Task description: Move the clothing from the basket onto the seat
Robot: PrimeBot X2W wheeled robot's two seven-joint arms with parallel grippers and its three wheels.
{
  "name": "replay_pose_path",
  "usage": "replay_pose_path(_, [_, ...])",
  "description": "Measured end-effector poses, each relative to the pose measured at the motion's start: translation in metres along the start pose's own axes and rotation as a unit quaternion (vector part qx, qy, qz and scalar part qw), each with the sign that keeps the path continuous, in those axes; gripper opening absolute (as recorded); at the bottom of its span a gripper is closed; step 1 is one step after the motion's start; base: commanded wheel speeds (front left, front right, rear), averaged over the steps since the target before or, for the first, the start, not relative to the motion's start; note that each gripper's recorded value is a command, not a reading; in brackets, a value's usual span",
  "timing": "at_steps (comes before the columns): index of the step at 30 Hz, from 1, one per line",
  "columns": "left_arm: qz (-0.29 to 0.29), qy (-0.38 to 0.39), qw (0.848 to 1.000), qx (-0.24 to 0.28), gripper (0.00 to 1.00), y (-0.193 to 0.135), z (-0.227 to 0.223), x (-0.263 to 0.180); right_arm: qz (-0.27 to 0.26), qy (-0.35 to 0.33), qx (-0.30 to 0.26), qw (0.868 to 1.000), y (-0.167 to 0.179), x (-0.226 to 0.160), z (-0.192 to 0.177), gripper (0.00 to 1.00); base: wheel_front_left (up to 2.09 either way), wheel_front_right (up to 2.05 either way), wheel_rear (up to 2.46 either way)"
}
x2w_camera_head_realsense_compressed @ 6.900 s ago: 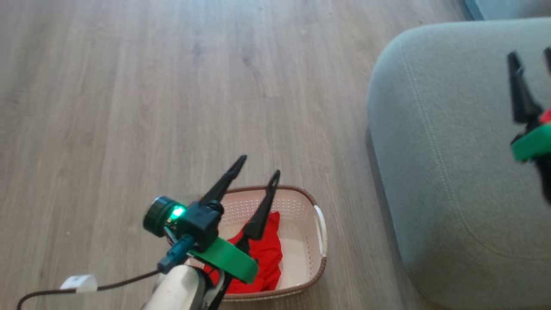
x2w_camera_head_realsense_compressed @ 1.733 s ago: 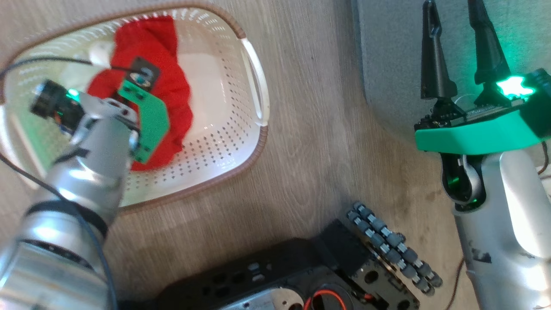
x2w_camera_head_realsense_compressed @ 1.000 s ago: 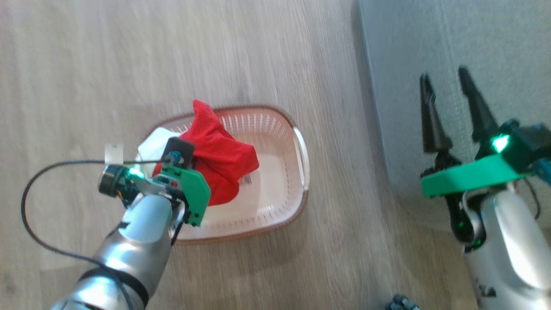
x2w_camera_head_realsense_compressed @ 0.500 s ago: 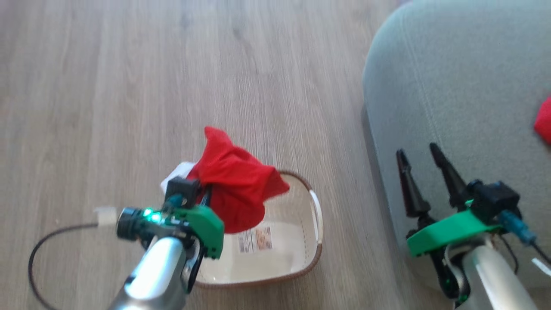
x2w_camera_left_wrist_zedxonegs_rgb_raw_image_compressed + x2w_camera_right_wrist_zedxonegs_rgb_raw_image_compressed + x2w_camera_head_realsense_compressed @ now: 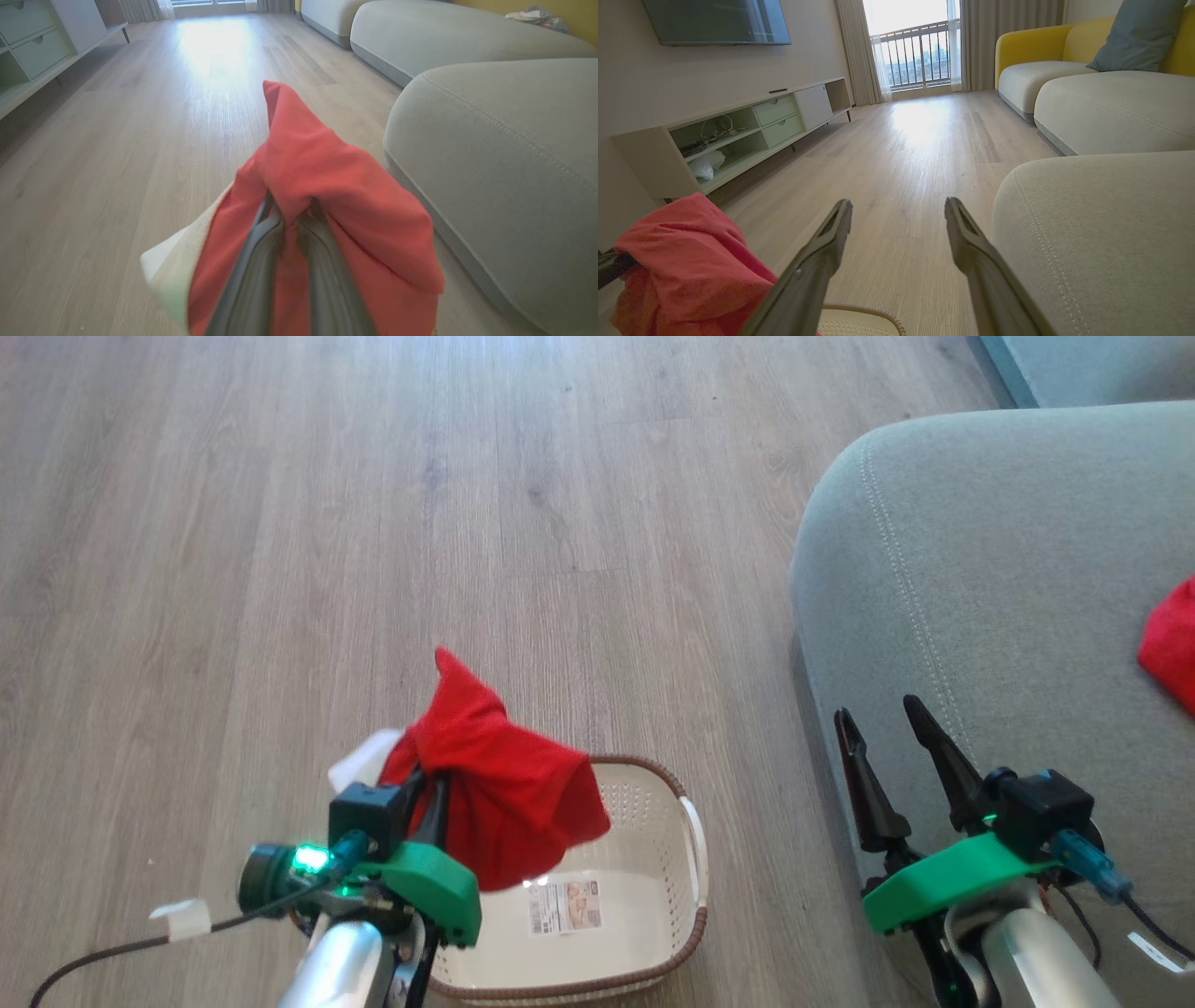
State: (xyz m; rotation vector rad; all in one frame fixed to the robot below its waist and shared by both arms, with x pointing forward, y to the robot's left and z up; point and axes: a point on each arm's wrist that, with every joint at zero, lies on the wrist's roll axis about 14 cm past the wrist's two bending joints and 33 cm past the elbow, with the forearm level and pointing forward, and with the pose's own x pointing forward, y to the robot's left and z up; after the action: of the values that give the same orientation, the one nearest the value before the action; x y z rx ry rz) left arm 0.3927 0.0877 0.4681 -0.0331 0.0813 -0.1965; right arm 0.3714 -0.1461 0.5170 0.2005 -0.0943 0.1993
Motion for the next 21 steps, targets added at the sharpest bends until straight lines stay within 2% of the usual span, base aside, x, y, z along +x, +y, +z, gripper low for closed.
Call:
replay_pose_path(10, [-0.013, -0.138, 0.990, -0.007, 0.00, -0.004, 0.087, 0.004, 0.018, 0.001, -0.003, 1.000, 0.011, 0.004, -0.001, 1.00, 0.00, 0.00, 0.00])
replay_pose_path(21, [-0.034, -0.281, 0.959, -0.014, 0.00, -0.014, 0.182, -0.003, 0.023, -0.003, -0.006, 1.000, 0.013, 0.004, 0.001, 1.00, 0.00, 0.00, 0.00])
